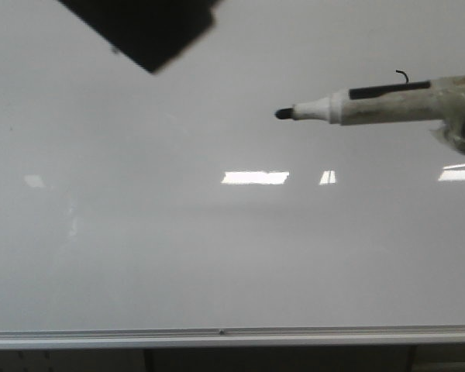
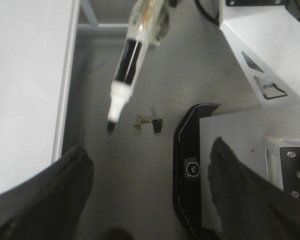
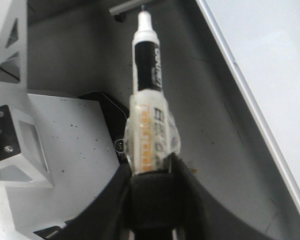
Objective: Write number 2 on whiteboard
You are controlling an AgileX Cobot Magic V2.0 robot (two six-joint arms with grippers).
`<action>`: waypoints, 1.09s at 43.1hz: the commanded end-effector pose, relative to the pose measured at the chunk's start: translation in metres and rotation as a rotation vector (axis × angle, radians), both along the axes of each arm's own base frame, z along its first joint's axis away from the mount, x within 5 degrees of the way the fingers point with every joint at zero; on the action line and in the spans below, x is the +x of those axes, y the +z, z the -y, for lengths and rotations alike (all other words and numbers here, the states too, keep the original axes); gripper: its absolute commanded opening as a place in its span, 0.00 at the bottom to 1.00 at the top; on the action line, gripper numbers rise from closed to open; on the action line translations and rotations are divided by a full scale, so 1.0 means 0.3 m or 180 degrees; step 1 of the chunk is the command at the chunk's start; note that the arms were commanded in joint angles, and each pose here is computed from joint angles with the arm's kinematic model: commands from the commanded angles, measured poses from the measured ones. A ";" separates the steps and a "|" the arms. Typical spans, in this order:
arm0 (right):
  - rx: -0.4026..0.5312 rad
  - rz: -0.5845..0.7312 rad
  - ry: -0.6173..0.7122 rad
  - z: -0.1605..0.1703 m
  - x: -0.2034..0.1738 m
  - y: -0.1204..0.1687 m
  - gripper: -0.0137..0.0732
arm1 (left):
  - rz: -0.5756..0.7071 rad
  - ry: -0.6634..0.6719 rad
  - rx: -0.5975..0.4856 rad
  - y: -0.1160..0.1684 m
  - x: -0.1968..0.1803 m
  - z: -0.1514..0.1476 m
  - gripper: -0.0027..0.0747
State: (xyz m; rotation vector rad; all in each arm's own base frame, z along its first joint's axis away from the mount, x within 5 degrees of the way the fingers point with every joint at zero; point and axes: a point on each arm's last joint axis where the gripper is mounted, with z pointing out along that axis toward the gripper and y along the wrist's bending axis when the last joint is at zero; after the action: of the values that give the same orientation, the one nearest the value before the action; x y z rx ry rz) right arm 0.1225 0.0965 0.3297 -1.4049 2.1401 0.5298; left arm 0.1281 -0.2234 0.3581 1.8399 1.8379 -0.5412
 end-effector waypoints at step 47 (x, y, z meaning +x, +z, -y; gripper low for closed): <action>0.0332 0.0170 0.0180 -0.021 -0.015 0.057 0.62 | -0.0006 -0.0249 -0.0204 -0.001 -0.008 0.187 0.03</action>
State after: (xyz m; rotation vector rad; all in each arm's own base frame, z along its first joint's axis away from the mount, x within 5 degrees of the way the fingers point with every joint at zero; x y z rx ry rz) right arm 0.1176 0.1007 0.3315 -1.4759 2.0772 0.5977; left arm 0.1306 -0.2806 0.3363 1.9554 1.7825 -0.5702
